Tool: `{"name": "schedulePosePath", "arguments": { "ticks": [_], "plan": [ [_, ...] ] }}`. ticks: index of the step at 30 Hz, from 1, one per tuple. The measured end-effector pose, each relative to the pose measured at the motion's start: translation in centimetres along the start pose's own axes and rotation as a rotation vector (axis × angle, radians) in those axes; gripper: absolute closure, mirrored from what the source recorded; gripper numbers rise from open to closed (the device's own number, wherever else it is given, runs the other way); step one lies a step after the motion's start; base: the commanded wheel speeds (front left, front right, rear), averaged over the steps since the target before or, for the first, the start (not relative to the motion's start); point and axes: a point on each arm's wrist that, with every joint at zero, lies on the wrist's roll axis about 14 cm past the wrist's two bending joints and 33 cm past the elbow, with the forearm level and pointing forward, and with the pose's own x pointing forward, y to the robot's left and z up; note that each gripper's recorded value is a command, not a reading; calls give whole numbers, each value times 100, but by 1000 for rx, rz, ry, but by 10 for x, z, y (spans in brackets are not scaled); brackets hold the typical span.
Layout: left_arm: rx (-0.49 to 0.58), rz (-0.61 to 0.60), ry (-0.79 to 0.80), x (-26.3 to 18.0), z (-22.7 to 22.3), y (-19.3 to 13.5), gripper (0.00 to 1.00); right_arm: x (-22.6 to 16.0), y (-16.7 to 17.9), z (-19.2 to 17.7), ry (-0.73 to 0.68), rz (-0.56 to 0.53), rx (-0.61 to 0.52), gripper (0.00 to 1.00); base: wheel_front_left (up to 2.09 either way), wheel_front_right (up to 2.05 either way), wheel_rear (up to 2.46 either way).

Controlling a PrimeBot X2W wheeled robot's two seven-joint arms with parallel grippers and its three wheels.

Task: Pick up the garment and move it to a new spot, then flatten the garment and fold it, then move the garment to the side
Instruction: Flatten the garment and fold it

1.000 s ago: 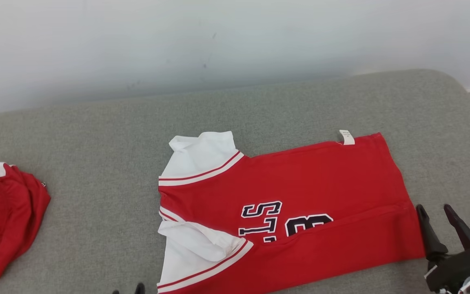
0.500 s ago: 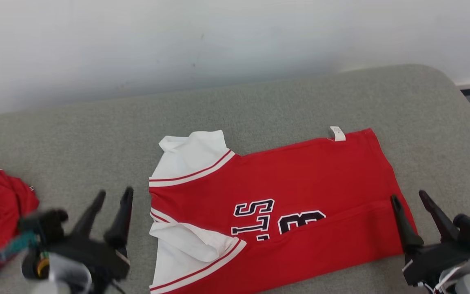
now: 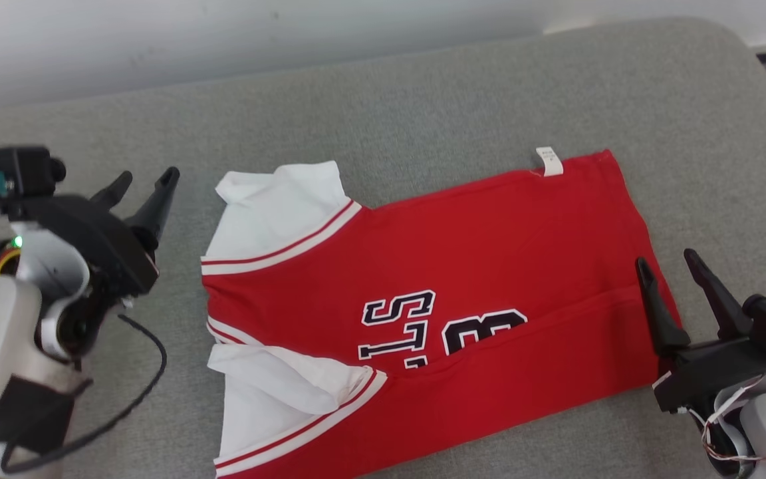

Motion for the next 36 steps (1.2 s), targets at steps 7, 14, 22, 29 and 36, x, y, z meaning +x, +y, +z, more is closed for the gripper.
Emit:
{"name": "schedulePosePath", "arguments": {
  "ticks": [7, 14, 22, 29, 36],
  "plan": [
    [30, -17, 208, 41, -33, 4, 0, 13, -7, -14, 36, -6, -2, 0, 0, 0, 0],
    [56, 8, 375, 61, -67, 13, 0, 20, -9, -30, 76, -10, 6, 0, 0, 0, 0],
    [73, -11, 419, 75, -71, 7, 0, 22, -14, -34, 86, -23, 6, 0, 0, 0, 0],
    [85, -42, 448, 78, -72, -3, 18, 23, -17, -33, 82, -35, 8, 0, 0, 0, 0],
    [104, -64, 501, 74, -78, -8, 55, 22, -19, -33, 80, -45, 12, 0, 0, 0, 0]
  ]
}}
